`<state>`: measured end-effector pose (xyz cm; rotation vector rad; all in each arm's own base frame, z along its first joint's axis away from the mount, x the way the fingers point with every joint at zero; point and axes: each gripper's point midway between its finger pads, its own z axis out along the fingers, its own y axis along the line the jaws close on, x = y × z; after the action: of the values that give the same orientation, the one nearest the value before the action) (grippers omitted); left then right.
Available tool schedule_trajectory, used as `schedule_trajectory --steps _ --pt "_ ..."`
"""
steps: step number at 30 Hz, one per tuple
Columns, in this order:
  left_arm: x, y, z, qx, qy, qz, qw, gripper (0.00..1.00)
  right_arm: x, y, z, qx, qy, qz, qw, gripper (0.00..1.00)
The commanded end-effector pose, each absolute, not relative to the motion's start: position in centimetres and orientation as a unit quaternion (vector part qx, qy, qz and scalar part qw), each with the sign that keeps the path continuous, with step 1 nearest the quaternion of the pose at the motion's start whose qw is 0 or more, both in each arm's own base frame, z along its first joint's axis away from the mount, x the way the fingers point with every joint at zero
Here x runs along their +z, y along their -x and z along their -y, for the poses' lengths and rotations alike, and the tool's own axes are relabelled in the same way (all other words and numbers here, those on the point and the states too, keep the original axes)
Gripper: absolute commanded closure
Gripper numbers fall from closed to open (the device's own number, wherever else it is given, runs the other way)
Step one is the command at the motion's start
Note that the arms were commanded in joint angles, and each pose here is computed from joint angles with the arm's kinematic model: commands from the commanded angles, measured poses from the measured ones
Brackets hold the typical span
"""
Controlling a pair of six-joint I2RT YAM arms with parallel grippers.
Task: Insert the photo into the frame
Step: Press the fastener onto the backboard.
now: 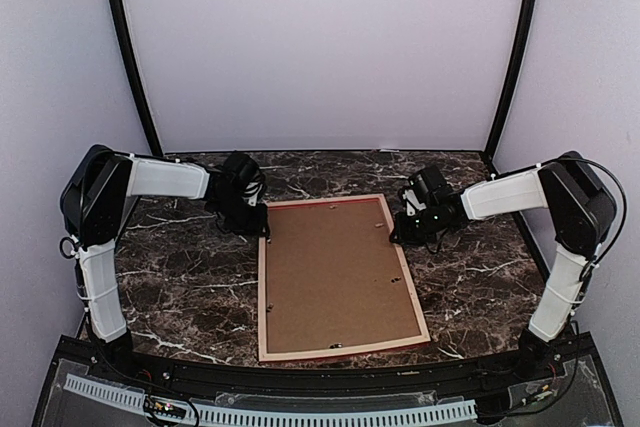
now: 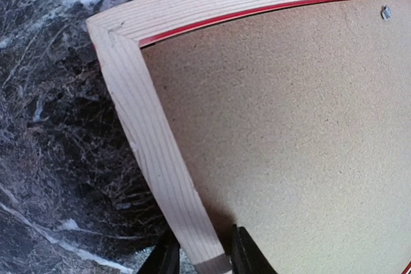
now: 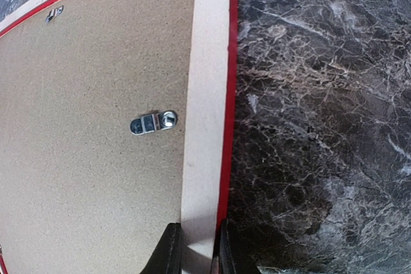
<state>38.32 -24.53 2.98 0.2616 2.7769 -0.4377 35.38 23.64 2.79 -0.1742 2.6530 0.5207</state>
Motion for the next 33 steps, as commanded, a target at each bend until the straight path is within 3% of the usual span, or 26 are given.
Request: schedule_trajectory --steps 1,16,27,33 --pt "3.5 -34.2 25.5 -0.192 -0.138 -0.967 0.094 0.70 -1.0 -32.3 -23.1 0.179 0.067 -0.971 0.143 0.97" --pt "7.5 -36.9 24.7 -0.174 -0.115 -0.961 0.179 0.24 -0.6 -32.5 -22.9 0.173 0.067 -0.971 0.149 0.97" --pt "8.7 -35.1 24.6 -0.205 -0.109 -0.951 0.203 0.11 0.1 -33.3 -22.3 0.162 0.049 -0.972 0.165 0.99" --pt "7.8 -32.5 25.3 -0.181 -0.131 -0.956 0.191 0.09 0.1 -33.5 -21.6 0.165 0.024 -0.972 0.168 1.00"
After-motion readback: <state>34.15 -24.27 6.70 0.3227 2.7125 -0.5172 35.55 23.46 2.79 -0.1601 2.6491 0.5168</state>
